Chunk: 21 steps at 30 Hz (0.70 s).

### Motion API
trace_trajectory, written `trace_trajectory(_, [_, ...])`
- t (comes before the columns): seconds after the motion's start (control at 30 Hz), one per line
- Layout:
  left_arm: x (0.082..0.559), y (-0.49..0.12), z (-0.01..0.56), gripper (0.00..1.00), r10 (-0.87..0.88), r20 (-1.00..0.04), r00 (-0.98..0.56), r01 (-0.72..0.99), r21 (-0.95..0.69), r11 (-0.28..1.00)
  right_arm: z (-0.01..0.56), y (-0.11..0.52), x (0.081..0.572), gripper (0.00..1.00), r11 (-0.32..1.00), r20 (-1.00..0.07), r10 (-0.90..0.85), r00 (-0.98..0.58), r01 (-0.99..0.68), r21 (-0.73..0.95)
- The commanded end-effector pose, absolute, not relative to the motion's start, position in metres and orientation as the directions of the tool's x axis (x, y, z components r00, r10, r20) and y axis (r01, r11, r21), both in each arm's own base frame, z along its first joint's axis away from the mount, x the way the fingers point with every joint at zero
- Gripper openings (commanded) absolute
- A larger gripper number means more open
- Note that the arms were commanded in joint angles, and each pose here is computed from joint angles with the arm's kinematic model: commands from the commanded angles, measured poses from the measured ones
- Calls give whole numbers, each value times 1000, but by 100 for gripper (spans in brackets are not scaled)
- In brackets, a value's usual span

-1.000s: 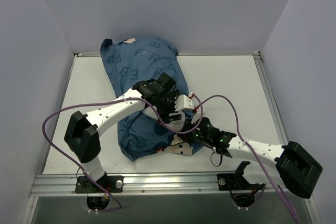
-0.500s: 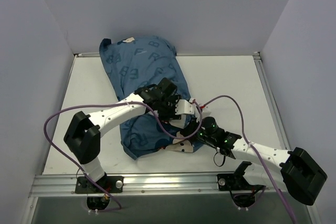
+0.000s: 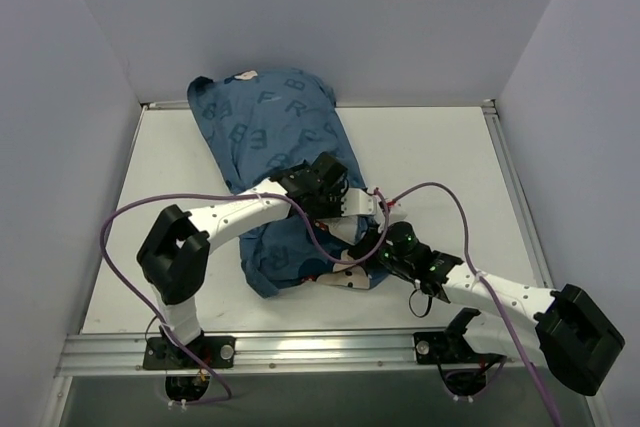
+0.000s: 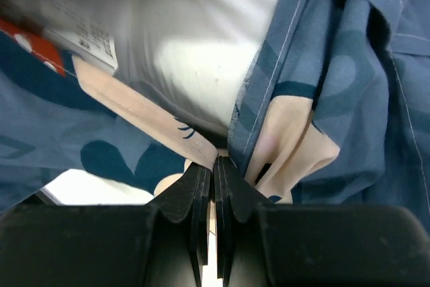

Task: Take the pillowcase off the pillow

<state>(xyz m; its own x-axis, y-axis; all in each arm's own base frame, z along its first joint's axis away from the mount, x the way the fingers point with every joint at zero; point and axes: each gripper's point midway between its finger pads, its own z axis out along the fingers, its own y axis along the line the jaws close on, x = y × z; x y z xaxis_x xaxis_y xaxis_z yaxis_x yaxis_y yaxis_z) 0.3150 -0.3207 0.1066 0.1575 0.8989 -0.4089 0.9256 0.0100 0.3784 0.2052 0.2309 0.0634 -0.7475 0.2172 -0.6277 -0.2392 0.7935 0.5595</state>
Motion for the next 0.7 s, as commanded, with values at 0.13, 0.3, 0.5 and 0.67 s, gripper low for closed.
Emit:
trace_trajectory(0.13, [331,-261,125,2,920,-392,26,913,384,138,56,199,216,0,866,-625,240,-742,-127,484])
trace_trajectory(0.3, [326,-219,200,2,829,-559,-18,921,313,232,60,171,231,0,864,-630,303,-714,-73,498])
trace_trajectory(0.5, [298,-209,239,2,778,-627,20,947,261,185,64,147,256,0,859,-624,341,-703,-38,511])
trace_trajectory(0.67, [300,-189,246,2,796,-605,36,933,305,189,70,116,278,0,877,-631,353,-691,8,481])
